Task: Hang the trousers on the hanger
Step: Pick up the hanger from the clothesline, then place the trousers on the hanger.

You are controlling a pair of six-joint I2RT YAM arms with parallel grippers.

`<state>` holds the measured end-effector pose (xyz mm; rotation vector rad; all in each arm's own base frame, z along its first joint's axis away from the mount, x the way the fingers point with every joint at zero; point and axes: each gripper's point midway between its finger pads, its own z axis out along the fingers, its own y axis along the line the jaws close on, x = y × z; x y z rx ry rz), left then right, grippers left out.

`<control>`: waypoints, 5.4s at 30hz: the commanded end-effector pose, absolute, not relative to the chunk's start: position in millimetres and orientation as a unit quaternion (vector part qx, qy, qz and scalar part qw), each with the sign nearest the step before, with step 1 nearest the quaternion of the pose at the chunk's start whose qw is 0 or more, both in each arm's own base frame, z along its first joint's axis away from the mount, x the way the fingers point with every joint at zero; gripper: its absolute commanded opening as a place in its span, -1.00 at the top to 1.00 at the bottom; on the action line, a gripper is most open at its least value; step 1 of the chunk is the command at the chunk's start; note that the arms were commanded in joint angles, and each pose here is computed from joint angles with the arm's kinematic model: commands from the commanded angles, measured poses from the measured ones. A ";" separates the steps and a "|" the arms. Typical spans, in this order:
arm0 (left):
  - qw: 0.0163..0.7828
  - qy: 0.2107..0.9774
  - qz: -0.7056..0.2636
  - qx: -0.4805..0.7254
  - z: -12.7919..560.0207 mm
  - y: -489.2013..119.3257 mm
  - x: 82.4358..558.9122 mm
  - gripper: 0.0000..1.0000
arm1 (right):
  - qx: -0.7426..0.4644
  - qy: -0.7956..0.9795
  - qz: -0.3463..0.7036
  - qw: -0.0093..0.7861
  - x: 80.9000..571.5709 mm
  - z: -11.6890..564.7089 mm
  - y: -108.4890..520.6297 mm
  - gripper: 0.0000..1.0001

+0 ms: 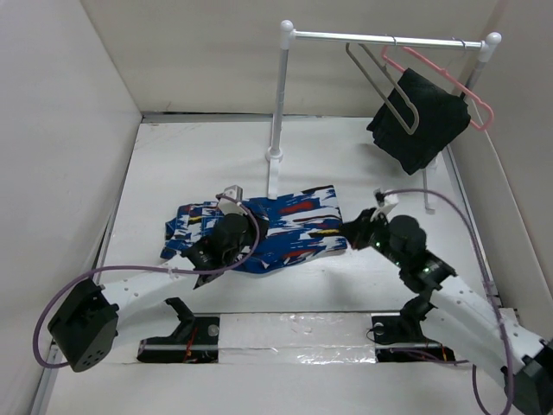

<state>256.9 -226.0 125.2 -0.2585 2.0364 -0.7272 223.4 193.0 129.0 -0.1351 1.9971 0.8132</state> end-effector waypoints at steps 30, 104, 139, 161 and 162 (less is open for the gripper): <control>0.482 0.814 -0.319 -0.049 144.6 -242.9 211.5 1.00 | -0.061 0.771 0.062 0.631 440.3 403.9 36.8 -0.12; 0.428 0.751 -0.503 0.000 234.6 -492.3 276.7 0.24 | -0.037 0.797 0.147 0.585 268.6 193.0 122.1 1.00; 0.417 0.750 -0.513 -0.016 209.4 -446.8 249.9 1.00 | -0.055 0.782 0.210 0.585 216.3 208.8 134.1 -0.37; 0.321 0.648 -0.689 0.036 220.1 -431.4 162.8 1.00 | -0.061 0.784 0.255 0.562 263.7 202.3 163.4 -0.16; 0.320 0.650 -0.688 0.040 219.6 -432.2 158.7 1.00 | -0.060 0.790 0.252 0.556 267.6 196.2 162.6 -0.17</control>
